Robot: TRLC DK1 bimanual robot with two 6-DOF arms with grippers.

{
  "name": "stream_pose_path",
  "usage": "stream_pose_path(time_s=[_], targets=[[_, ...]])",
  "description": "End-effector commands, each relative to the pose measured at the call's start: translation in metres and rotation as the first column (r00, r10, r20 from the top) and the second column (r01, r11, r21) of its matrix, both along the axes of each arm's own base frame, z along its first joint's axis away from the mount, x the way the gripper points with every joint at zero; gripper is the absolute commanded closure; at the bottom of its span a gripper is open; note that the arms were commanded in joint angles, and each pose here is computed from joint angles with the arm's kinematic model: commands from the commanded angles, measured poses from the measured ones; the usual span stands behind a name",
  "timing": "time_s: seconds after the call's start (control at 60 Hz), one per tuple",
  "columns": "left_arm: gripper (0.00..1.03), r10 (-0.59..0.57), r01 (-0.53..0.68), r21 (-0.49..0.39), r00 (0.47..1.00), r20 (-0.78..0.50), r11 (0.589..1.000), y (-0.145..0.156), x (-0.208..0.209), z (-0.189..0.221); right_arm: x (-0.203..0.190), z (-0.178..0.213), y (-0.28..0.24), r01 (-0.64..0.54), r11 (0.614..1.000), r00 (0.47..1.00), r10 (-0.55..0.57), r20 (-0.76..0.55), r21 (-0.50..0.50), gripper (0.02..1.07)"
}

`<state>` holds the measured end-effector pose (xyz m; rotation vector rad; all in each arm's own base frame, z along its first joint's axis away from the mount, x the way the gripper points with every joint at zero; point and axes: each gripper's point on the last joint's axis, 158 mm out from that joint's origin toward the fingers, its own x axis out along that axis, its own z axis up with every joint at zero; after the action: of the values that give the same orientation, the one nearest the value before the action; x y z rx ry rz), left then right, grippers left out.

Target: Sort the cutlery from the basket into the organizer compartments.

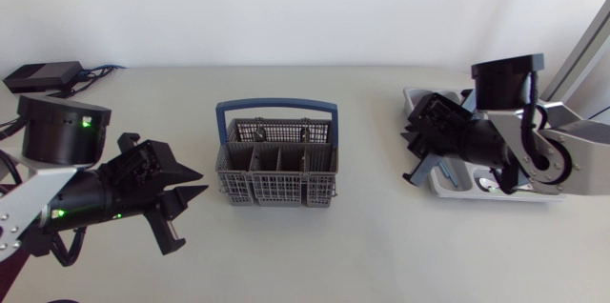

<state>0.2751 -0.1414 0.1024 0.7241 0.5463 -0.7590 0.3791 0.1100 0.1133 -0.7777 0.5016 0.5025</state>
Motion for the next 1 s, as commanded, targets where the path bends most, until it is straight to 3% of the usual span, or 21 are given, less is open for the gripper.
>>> stream_pose_path(time_s=[0.0,0.133,0.367,0.567,0.817,0.983], targets=[[1.0,-0.05,0.05,0.017,0.999,-0.003,0.999,-0.008,-0.008,-0.015,0.01,0.008,0.021,0.01,0.995,1.0,-0.009,-0.018,0.096,1.02],[1.0,-0.107,0.109,0.046,0.993,-0.048,0.993,-0.019,-0.014,-0.036,0.025,0.018,0.051,-0.021,0.978,0.998,0.032,-0.048,0.205,1.02],[1.0,-0.198,0.2,0.0,0.971,-0.131,0.98,-0.038,-0.015,-0.056,0.034,0.01,0.102,-0.083,0.938,0.978,0.142,-0.154,0.335,1.02],[1.0,-0.164,0.167,0.007,0.976,-0.145,0.986,-0.036,0.017,-0.081,0.037,-0.003,0.135,-0.123,0.886,0.926,0.264,-0.269,0.447,1.02],[1.0,-0.067,0.068,0.005,0.991,-0.113,0.998,-0.012,0.069,-0.083,-0.005,-0.004,0.146,-0.183,0.831,0.85,0.402,-0.341,0.525,1.02],[1.0,-0.049,0.049,-0.009,0.994,-0.094,0.999,-0.006,0.091,-0.079,-0.042,-0.006,0.152,-0.217,0.822,0.817,0.448,-0.364,0.526,1.02]])
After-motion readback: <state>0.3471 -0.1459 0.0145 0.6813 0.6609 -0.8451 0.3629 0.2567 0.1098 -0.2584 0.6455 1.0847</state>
